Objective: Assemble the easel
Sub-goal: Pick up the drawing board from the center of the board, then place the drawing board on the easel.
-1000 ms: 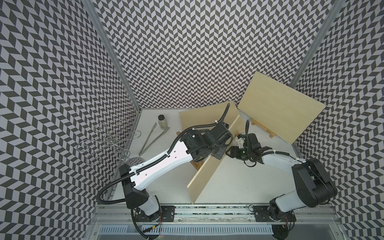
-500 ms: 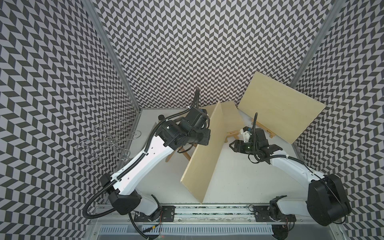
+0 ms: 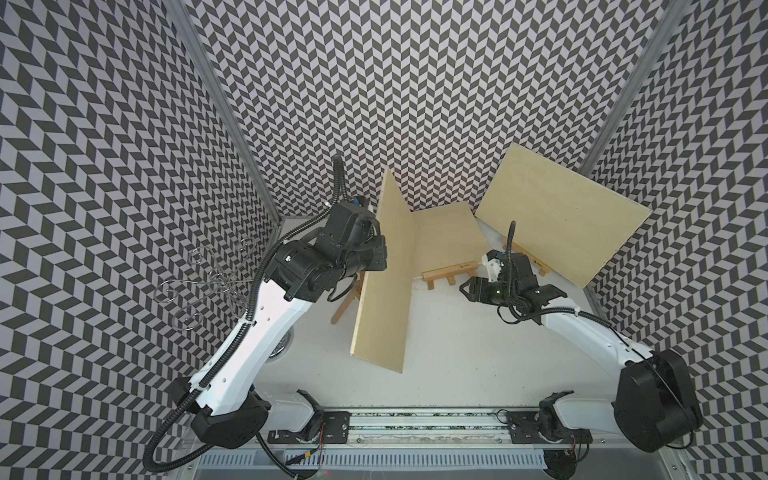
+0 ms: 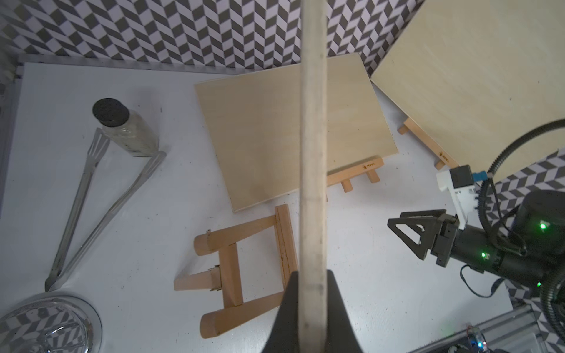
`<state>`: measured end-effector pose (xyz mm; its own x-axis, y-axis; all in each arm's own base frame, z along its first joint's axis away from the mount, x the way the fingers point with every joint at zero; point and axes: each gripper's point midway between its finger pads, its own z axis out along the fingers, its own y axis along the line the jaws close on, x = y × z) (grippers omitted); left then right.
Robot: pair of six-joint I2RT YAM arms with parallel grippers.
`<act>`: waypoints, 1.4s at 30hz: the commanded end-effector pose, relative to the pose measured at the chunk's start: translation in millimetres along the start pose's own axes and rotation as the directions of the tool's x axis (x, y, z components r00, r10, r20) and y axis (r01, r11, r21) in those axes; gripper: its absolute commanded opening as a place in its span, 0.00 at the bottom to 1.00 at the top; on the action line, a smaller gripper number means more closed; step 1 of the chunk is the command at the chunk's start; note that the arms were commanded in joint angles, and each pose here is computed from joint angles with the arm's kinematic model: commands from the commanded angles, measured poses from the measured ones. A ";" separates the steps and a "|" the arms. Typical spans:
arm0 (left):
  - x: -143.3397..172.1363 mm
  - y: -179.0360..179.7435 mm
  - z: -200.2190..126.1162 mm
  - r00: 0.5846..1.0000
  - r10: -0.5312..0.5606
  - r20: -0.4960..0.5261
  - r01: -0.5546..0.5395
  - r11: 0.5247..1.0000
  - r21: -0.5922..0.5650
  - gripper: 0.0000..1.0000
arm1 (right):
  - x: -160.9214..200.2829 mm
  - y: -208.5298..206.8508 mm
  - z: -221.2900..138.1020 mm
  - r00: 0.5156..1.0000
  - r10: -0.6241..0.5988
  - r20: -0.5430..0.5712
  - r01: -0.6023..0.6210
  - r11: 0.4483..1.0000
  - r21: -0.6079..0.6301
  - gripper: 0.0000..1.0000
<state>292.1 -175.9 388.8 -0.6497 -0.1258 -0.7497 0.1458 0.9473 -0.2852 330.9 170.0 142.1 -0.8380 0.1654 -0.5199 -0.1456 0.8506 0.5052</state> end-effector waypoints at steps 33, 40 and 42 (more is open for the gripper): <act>-1.6 46.6 37.9 0.978 -0.197 0.071 0.200 0.979 -0.039 0.22 | -16.0 6.6 -7.3 0.999 -0.040 0.029 0.040 0.999 0.001 0.69; -17.1 50.7 36.3 0.982 -0.161 0.098 0.166 0.985 -0.055 0.74 | -16.9 10.1 -9.9 0.999 -0.043 0.030 0.043 0.999 -0.012 0.69; -30.8 51.4 27.7 0.984 -0.122 0.133 0.132 0.988 -0.075 0.82 | -17.1 11.6 -10.6 0.999 -0.045 0.030 0.046 0.999 -0.018 0.69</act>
<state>331.0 -132.6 340.2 -0.6475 -0.2903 -0.7046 -0.0465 0.9379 -0.3437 329.8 169.9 143.2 -0.8490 0.1416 -0.5091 -0.1516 0.8578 0.4912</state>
